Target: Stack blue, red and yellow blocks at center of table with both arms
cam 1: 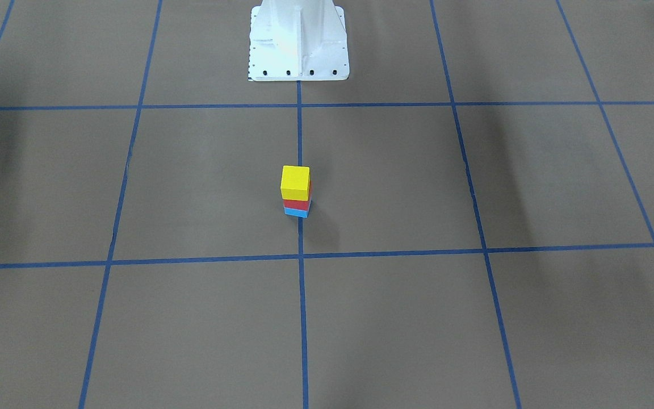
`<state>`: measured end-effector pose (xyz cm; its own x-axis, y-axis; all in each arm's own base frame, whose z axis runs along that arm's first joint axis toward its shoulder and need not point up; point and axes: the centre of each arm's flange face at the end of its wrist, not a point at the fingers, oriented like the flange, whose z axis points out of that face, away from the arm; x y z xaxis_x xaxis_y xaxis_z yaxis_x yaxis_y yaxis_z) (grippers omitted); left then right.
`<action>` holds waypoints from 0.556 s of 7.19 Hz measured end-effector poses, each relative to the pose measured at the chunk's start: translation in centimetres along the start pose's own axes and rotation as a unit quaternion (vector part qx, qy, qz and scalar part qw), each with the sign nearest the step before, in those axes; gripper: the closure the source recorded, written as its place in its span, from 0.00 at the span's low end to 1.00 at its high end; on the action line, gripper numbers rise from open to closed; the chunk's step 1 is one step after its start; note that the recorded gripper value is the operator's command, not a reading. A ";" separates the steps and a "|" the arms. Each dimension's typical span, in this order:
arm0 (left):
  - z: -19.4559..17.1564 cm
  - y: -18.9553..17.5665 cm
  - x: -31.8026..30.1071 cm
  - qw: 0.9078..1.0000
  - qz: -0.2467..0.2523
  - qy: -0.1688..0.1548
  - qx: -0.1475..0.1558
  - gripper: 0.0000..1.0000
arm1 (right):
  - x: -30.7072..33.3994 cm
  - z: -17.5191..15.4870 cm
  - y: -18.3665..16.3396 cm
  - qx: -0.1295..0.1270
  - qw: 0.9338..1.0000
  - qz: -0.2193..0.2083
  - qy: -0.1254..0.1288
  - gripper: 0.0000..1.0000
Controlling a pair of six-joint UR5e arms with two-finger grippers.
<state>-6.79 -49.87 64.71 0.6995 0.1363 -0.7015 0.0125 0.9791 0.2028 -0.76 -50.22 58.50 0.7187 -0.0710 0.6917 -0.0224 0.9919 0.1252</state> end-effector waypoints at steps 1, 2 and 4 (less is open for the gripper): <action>-0.1 0.0 0.1 1.000 0.001 0.000 0.003 0.00 | 0.0 0.0 0.0 0.000 1.000 0.000 0.000 0.00; -0.2 0.0 0.2 1.000 0.003 0.000 0.005 0.00 | 0.1 0.1 0.1 0.000 1.000 0.001 0.000 0.00; -0.7 -0.4 0.8 1.000 0.009 0.000 0.011 0.00 | 0.3 0.3 0.1 -0.002 1.000 0.002 0.001 0.00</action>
<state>-6.73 -50.00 63.53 0.6991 0.1533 -0.6984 0.0158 0.9732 0.2294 -0.75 -50.16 58.98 0.7196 -0.0673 0.6911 -0.0228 0.9925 0.1204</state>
